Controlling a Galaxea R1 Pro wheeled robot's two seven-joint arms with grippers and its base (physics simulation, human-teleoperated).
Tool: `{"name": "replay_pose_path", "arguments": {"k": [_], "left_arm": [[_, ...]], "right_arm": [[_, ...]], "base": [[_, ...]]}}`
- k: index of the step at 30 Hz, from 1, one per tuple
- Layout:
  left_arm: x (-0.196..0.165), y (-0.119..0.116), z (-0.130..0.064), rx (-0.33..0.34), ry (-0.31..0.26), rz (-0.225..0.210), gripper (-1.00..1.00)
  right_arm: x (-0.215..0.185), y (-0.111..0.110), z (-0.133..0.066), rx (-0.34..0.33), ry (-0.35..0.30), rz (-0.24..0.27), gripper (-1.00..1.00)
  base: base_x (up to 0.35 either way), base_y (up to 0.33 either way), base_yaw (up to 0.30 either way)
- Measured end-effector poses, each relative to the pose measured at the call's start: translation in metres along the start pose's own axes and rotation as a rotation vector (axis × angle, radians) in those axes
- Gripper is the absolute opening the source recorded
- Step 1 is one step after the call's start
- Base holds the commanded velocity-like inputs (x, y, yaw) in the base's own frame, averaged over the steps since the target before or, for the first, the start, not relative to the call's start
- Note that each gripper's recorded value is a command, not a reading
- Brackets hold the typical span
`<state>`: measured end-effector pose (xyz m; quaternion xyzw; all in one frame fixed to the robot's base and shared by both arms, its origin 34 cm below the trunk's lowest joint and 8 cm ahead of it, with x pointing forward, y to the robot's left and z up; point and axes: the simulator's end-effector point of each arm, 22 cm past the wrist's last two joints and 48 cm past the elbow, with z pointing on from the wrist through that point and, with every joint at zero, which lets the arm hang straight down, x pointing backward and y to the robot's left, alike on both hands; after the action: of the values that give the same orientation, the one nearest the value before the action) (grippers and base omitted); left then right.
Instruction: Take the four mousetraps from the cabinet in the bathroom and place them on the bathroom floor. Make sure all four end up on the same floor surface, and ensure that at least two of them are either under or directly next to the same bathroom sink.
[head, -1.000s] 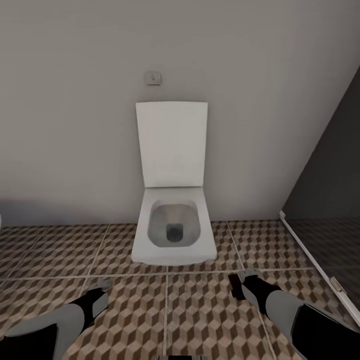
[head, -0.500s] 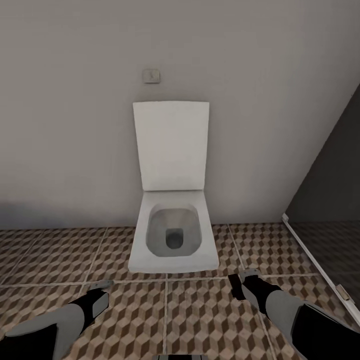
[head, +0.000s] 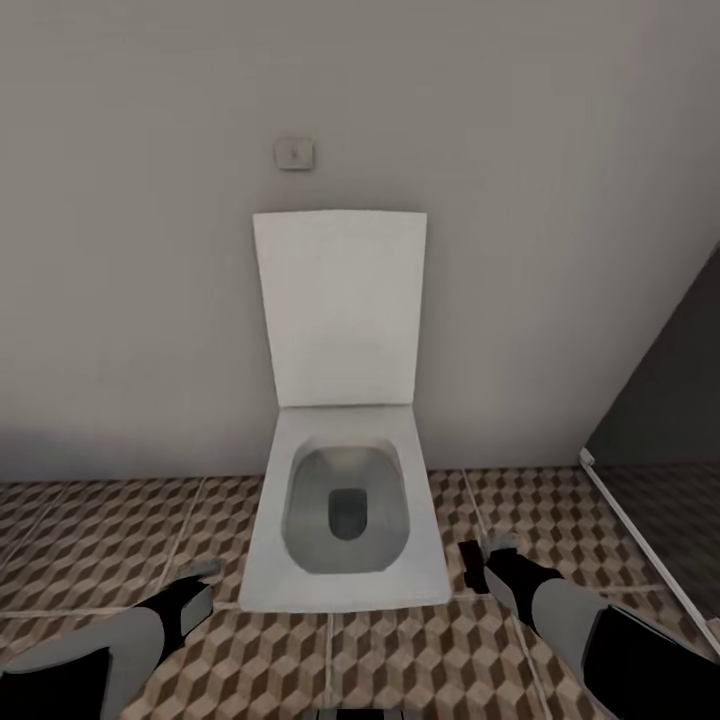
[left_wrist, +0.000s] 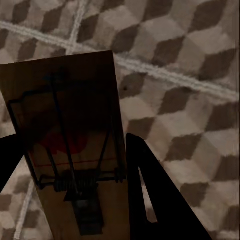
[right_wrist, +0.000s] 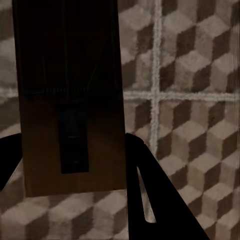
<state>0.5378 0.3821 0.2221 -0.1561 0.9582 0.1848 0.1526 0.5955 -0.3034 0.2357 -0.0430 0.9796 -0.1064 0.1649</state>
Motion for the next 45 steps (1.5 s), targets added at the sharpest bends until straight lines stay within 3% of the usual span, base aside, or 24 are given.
{"name": "replay_pose_path", "arguments": {"k": [3, 6, 9, 13, 17, 20, 25, 31, 45], "left_arm": [[-0.008, -0.027, -0.01, 0.036, -0.01, 0.006, -1.0], [-0.048, -0.044, -0.024, 0.061, -0.043, -0.001, -1.0], [-0.087, -0.044, -0.038, 0.072, -0.017, 0.008, -1.0], [-0.115, -0.046, -0.053, 0.084, 0.006, 0.021, -1.0], [-0.141, -0.046, -0.063, 0.089, -0.013, 0.012, -1.0], [-0.158, -0.033, -0.065, 0.072, -0.033, -0.002, -1.0], [-0.171, -0.018, -0.061, 0.056, -0.074, -0.033, -1.0], [-0.186, -0.044, -0.07, 0.107, -0.168, -0.061, -1.0], [-0.18, -0.053, -0.065, 0.113, -0.157, -0.051, -1.0]], "right_arm": [[-0.012, -0.012, -0.003, 0.052, -0.013, 0.007, -1.0], [-0.043, -0.027, -0.012, 0.102, -0.049, 0.026, -1.0], [-0.071, -0.036, -0.021, 0.12, -0.075, 0.075, -1.0], [-0.083, -0.042, -0.03, 0.117, -0.028, 0.135, -1.0], [-0.087, -0.041, -0.035, 0.108, 0.006, 0.151, -1.0], [-0.088, -0.04, -0.036, 0.105, 0.012, 0.153, -1.0], [-0.087, -0.043, -0.036, 0.11, 0.015, 0.155, -1.0], [-0.088, -0.04, -0.036, 0.105, 0.014, 0.146, -1.0], [-0.084, -0.035, -0.03, 0.092, 0.027, 0.14, -1.0]], "base": [[0.034, 0.0, 0.0], [0.01, 0.0, 0.0], [0.003, 0.0, 0.0], [0.0, 0.0, 0.0], [0.0, 0.0, 0.0], [0.0, 0.0, 0.0], [0.0, 0.0, 0.0], [0.0, 0.0, 0.0], [0.0, 0.0, 0.0]]}}
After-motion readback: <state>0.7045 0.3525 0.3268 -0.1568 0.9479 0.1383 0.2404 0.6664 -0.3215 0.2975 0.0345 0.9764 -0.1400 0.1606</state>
